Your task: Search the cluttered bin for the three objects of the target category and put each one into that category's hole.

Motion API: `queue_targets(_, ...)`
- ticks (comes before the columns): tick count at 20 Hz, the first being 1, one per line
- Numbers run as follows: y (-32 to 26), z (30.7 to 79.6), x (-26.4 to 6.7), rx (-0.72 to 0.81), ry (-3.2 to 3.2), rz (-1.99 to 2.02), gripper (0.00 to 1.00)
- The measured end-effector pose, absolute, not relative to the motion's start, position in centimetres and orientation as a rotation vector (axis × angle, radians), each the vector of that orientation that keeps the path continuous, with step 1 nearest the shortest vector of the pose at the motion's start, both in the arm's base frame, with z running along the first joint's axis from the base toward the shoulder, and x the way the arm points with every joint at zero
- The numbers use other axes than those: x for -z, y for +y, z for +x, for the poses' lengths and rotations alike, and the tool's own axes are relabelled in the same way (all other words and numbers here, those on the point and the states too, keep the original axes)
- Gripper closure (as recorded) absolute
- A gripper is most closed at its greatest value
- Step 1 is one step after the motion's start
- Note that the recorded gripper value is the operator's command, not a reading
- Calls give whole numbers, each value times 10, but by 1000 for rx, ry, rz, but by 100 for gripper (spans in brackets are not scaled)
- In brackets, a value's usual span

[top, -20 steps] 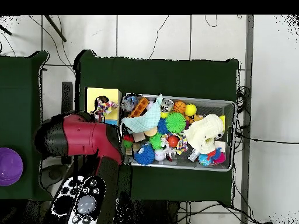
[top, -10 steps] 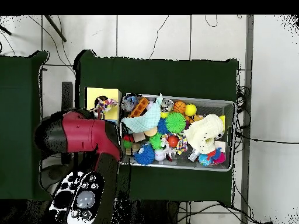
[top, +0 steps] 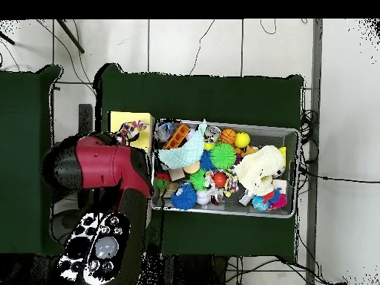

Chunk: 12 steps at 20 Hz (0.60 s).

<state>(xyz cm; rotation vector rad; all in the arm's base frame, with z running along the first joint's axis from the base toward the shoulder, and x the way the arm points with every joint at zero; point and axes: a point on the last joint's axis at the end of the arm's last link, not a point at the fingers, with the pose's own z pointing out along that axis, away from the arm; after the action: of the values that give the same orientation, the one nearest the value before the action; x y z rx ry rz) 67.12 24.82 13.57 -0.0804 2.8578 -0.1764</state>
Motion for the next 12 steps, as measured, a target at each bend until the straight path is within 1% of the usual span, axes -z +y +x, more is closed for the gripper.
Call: queue_targets(12,249,674,-137,174,2839,-80,100)
